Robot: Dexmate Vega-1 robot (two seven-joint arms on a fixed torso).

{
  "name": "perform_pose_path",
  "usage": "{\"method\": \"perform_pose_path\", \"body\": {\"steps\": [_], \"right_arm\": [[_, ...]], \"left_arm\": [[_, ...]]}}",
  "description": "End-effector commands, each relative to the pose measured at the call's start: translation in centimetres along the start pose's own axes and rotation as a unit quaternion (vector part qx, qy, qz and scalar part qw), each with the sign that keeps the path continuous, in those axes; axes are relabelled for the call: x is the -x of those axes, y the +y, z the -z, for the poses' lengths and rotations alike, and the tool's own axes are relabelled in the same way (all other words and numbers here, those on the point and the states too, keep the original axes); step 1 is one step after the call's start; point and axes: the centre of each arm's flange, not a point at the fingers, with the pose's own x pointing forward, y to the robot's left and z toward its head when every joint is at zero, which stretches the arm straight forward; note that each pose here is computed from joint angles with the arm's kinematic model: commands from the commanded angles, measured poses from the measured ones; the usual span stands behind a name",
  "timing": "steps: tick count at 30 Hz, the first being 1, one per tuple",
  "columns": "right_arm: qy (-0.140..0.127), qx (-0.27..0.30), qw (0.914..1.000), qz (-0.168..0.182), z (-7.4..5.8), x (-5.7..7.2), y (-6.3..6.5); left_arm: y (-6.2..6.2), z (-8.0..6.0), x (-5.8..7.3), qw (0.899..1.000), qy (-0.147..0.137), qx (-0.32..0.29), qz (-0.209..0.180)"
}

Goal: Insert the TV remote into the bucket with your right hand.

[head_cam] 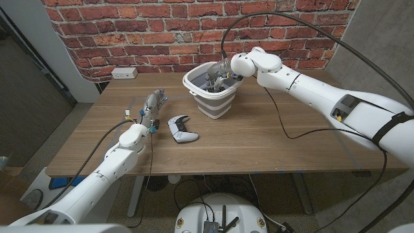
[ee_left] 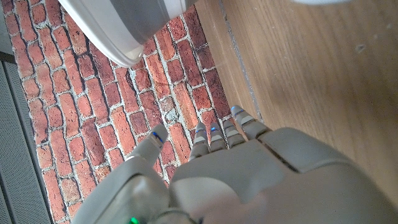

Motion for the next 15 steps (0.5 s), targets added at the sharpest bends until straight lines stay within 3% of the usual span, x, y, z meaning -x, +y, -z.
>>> {"method": "perform_pose_path", "body": {"steps": [1, 15], "right_arm": [[0.006, 0.013, 0.9998, -0.014, -1.24, -0.11, 1.32], [0.015, 0.022, 0.9987, -0.044, -1.48, 0.44, 1.27]], "left_arm": [[-0.02, 0.24, 0.39, 1.000, 0.004, 0.003, -0.001], [-0.25, 0.51, 0.57, 1.000, 0.006, 0.006, 0.002]]}}
